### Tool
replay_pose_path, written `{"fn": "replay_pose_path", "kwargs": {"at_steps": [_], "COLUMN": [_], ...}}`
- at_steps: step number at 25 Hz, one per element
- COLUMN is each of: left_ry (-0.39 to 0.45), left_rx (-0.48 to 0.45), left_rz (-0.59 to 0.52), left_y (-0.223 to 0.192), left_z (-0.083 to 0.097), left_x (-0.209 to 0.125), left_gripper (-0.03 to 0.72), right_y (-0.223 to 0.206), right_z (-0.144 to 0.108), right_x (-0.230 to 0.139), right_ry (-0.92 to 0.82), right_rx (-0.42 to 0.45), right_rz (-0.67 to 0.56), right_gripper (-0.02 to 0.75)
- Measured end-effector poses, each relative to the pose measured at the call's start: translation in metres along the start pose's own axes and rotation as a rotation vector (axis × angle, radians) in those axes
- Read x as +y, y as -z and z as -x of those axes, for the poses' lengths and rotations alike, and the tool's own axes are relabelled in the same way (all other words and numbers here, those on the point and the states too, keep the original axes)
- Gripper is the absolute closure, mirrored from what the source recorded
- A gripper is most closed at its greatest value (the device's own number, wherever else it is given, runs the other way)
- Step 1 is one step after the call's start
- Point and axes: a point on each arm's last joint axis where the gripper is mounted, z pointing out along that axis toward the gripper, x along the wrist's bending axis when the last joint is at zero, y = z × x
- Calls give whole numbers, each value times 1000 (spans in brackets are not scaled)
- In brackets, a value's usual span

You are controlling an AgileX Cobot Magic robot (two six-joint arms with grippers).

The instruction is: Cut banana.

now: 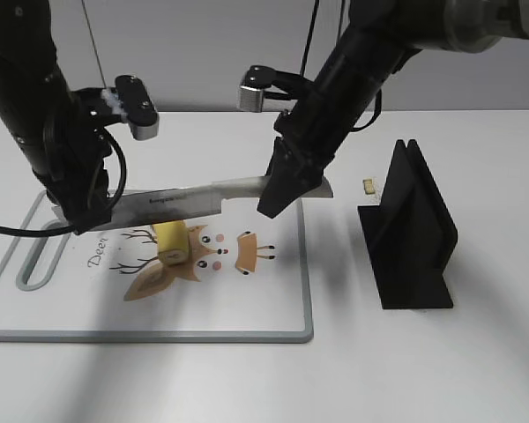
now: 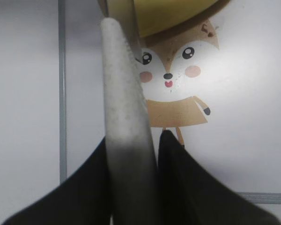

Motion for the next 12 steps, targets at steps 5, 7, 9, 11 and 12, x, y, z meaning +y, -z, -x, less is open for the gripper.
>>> {"fn": "replay_pose_path", "kwargs": {"at_steps": [5, 7, 9, 11, 12], "left_ry": [11, 24, 31, 40, 43], "left_rx": [0, -4, -2, -3, -8], "left_rz": [4, 5, 6, 9, 8], "left_y": [-3, -7, -13, -19, -21], "left_z": [-1, -2, -3, -1, 1], "left_x": [1, 1, 1, -1, -2], "left_gripper": [689, 689, 689, 688, 688], "right_y": [0, -1, -4, -7, -8], "right_z": [2, 3, 4, 5, 5], "right_x": [0, -1, -4, -8, -8], "right_ry": [4, 6, 1, -5, -5], "right_rx": [-19, -31, -40, -43, -46], "right_rz": [-3, -9, -16, -23, -24], "right_gripper": [510, 510, 508, 503, 500]}}
